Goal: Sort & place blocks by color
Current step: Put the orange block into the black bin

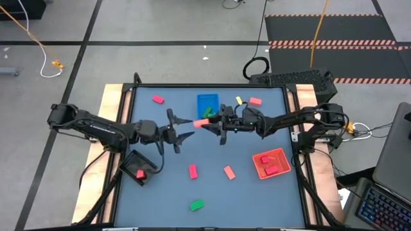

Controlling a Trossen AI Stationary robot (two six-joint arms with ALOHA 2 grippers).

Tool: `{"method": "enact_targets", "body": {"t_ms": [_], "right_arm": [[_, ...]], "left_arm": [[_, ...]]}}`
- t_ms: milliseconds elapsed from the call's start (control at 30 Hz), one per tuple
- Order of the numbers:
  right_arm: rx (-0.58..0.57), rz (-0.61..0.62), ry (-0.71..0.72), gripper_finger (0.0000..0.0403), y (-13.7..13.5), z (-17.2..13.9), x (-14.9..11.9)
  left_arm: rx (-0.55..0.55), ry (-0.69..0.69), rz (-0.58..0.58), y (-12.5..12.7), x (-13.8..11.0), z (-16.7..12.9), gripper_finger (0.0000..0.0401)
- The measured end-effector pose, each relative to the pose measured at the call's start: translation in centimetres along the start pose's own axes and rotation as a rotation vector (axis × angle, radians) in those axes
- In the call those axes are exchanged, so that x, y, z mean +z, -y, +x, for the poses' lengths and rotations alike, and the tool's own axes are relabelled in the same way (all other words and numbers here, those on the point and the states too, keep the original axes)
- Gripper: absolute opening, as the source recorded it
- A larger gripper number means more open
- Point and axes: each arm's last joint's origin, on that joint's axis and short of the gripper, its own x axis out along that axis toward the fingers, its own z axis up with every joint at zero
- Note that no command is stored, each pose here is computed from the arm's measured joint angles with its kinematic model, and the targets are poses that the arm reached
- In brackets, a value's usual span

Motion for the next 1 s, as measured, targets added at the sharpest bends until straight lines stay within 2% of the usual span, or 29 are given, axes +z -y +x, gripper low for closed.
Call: {"method": "enact_targets", "body": {"t_ms": [200, 367, 467, 733, 1000], "right_arm": [[-0.006, -0.005, -0.012, 0.012, 0.1, 0.1, -0.1], [-0.012, -0.009, -0.015, 0.012, 0.1, 0.1, -0.2], [-0.028, -0.012, 0.001, 0.012, 0.4, 0.5, -0.8], [-0.02, 0.013, 0.026, 0.012, 0.8, 1.4, -1.8], [-0.018, 0.012, 0.03, 0.012, 0.8, 1.6, -1.6]], "left_arm": [[0.062, -0.004, -0.03, 0.0, 0.0, 0.4, 0.0318], [0.09, 0.037, -0.086, -0.3, 0.3, 0.4, 0.0343], [0.101, 0.064, -0.113, -0.5, 0.6, 0.3, 0.0334], [0.076, 0.037, -0.083, 0.5, -0.1, 1.3, 0.028], [0.091, 0.038, -0.07, 1.2, -0.6, 2.0, 0.0231]]}}
